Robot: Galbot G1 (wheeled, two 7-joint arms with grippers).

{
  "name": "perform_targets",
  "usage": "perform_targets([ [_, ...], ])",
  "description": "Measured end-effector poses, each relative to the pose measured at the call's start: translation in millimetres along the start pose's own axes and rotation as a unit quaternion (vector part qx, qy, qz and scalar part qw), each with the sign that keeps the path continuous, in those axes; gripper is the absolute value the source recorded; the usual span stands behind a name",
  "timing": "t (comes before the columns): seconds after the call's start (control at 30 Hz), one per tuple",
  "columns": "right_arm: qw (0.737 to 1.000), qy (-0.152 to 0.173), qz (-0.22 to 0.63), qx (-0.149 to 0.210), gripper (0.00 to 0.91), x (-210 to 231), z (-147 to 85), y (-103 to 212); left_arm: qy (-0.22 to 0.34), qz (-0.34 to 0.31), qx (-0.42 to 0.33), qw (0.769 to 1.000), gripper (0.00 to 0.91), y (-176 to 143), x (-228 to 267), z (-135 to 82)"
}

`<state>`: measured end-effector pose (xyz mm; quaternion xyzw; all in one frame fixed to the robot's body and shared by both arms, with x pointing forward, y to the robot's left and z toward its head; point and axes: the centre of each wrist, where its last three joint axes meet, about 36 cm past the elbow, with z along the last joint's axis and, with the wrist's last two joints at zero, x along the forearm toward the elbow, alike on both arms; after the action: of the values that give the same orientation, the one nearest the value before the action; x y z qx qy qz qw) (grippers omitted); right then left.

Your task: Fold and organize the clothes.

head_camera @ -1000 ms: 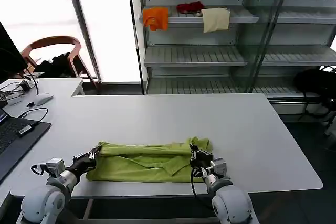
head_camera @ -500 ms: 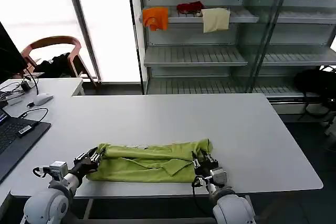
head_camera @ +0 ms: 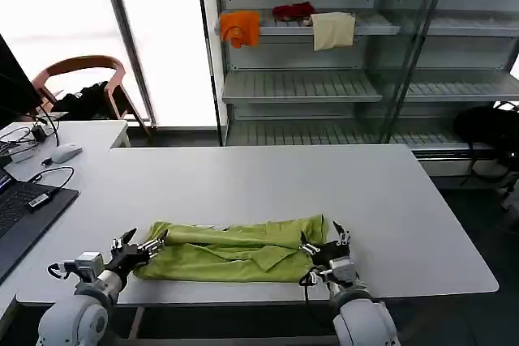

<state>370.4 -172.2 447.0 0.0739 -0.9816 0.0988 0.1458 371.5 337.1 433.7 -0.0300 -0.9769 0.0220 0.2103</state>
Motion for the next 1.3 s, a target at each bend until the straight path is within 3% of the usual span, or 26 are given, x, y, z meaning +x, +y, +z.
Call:
perform_targets([
  [0.3, 0.993, -0.073, -0.010, -0.091, 0.907, -3, -36, -27, -0.001, -0.008, 0.023, 1.000, 0.907, -11, -4, 15],
  [0.33, 0.992, -0.079, -0.009, -0.096, 0.907, -4, -40, -30, -0.001, -0.009, 0.025, 1.000, 0.856, -11, -4, 16],
  [0.43, 0.990, -0.089, -0.012, -0.109, 0.907, -5, -47, -34, 0.001, -0.011, 0.028, 1.000, 0.443, -11, -5, 20],
  [0.57, 0.988, -0.095, -0.016, -0.122, 0.907, -6, -53, -37, 0.004, -0.009, 0.032, 0.999, 0.292, -14, -4, 25],
  [0.63, 0.987, -0.098, -0.018, -0.127, 0.907, -7, -55, -38, 0.003, -0.008, 0.034, 0.999, 0.121, -15, -5, 27],
  [0.7, 0.986, -0.100, -0.017, -0.129, 0.907, -7, -57, -39, 0.003, -0.007, 0.036, 0.999, 0.010, -17, -5, 29],
  [1.3, 0.985, -0.106, -0.007, -0.135, 0.907, -9, -64, -49, -0.016, -0.004, 0.033, 0.999, 0.000, -20, -6, 36],
])
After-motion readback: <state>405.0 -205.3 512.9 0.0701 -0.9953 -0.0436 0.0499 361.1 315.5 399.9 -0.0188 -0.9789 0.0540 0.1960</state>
